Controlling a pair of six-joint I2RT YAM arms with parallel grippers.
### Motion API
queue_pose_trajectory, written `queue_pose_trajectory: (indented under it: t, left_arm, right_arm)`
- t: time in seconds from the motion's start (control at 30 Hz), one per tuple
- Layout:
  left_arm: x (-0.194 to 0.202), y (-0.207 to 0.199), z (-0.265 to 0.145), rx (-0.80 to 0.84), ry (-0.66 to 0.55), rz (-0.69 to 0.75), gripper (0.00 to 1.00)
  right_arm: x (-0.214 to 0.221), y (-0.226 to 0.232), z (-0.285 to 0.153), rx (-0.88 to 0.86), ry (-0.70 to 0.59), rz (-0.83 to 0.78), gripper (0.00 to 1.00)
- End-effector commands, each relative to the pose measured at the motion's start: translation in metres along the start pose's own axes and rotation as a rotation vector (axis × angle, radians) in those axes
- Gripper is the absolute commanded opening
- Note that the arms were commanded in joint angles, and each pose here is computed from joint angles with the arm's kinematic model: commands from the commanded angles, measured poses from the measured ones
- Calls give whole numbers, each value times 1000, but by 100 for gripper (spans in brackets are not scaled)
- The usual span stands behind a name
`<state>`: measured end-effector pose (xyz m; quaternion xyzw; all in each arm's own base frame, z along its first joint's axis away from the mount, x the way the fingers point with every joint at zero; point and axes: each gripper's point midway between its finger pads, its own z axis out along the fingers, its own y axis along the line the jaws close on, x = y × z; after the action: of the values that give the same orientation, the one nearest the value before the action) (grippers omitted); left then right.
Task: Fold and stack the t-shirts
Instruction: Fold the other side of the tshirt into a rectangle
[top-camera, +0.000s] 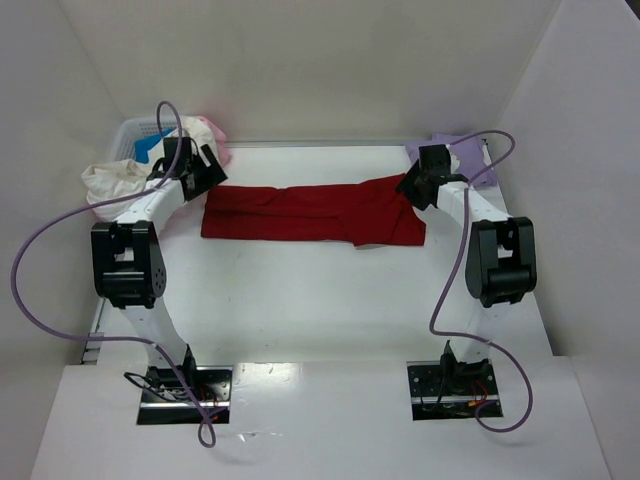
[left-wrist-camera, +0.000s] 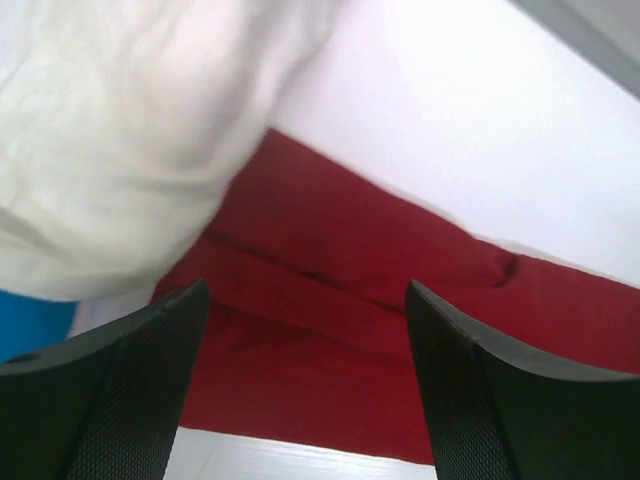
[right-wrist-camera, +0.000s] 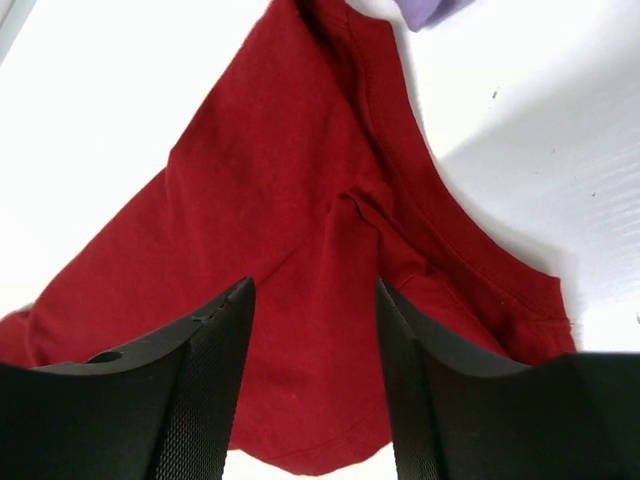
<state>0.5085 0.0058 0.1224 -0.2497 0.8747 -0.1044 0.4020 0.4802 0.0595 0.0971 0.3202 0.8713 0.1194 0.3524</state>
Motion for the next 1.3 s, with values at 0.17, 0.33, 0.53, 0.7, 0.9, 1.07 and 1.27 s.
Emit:
queue_pose_trajectory:
  t: [0.17, 0.33, 0.53, 0.7, 0.9, 1.07, 1.27]
  left_arm:
    - [-2, -103, -35, 298, -69, 264, 90]
    - [40, -149, -44, 392, -28, 436, 93]
    - [83, -153, -37, 410, 71, 499, 94]
    - [115, -155, -35, 451, 143, 590, 94]
    - [147, -146, -22, 438, 237, 638, 95]
    - [166, -145, -17, 441, 286, 650, 95]
    - [185, -130, -6, 388, 341, 670, 95]
  right_arm:
    - [-26, 32, -60, -161, -77, -67, 60]
    - [33, 22, -60, -169, 48, -74, 60]
    - [80, 17, -53, -151, 125, -100, 60]
    - [97, 6, -38, -120, 171, -93, 60]
    - [107, 2, -25, -94, 204, -112, 60]
    - [111, -2, -17, -71, 213, -114, 52]
    - [106, 2, -12, -74, 198, -123, 22]
